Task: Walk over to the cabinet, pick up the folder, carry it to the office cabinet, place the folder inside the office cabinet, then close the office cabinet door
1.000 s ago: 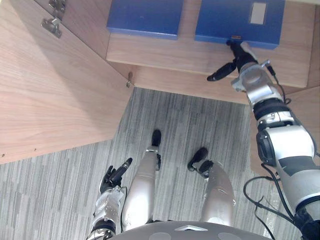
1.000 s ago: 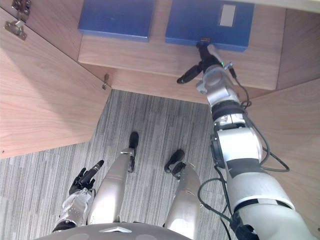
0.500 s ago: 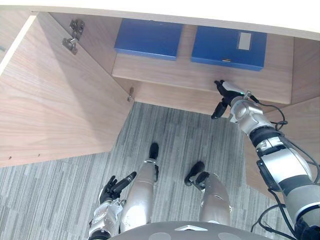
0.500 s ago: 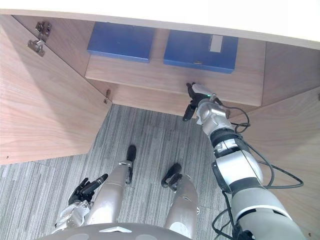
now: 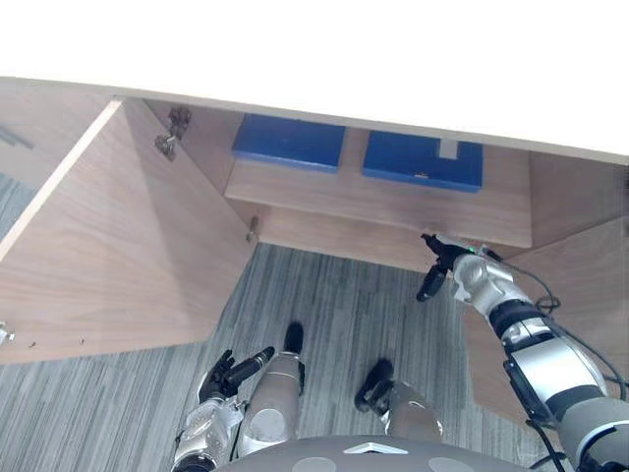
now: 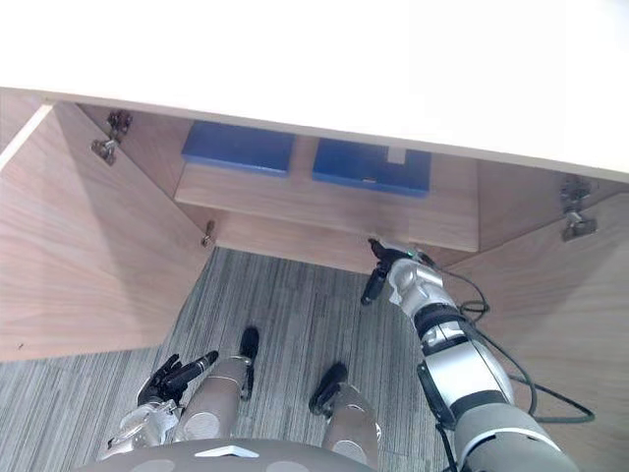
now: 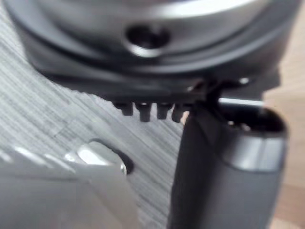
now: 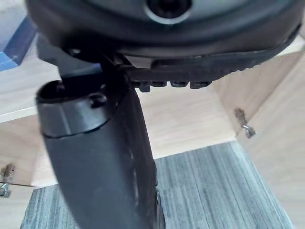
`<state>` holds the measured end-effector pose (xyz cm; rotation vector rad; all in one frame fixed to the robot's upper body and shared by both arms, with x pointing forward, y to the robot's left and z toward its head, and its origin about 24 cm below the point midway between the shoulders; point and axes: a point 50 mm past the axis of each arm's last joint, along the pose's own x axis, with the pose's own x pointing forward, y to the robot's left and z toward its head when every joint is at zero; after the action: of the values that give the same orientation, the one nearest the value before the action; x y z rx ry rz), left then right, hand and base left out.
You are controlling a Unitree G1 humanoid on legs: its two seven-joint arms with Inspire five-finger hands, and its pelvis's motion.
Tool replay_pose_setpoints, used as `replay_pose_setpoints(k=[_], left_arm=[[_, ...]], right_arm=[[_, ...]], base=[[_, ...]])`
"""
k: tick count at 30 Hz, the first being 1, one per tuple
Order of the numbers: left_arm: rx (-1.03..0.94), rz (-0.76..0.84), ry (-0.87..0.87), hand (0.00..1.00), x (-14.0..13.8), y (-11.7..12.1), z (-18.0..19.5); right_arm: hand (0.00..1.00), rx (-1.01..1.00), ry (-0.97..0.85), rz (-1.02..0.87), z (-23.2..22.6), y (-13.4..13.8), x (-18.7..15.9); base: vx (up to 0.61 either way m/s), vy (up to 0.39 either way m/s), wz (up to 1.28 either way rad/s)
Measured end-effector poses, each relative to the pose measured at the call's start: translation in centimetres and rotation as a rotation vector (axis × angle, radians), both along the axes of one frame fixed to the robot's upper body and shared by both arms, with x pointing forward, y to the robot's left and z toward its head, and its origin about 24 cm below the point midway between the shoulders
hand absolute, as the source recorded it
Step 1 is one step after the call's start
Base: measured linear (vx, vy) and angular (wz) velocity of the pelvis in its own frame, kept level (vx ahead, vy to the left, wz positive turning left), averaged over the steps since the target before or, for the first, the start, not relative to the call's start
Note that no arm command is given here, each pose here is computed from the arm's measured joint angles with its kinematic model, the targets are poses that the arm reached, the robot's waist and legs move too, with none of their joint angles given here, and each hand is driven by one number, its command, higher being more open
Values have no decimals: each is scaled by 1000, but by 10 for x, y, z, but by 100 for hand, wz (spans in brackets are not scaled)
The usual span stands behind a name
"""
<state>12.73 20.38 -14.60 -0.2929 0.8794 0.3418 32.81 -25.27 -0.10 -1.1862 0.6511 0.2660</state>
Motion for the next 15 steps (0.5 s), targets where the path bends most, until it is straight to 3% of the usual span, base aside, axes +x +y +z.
replay_pose_setpoints(k=[7,15], left_arm=[[115,-317,74,100,-1,7,0],[120,-455,86,100,-3,1,-1]], right_arm=[[100,18,146,-58,-28,-20,-29],[100,90,332,-15,-76,-12,-83]], base=[[11,73,-38],[2,65,-15]])
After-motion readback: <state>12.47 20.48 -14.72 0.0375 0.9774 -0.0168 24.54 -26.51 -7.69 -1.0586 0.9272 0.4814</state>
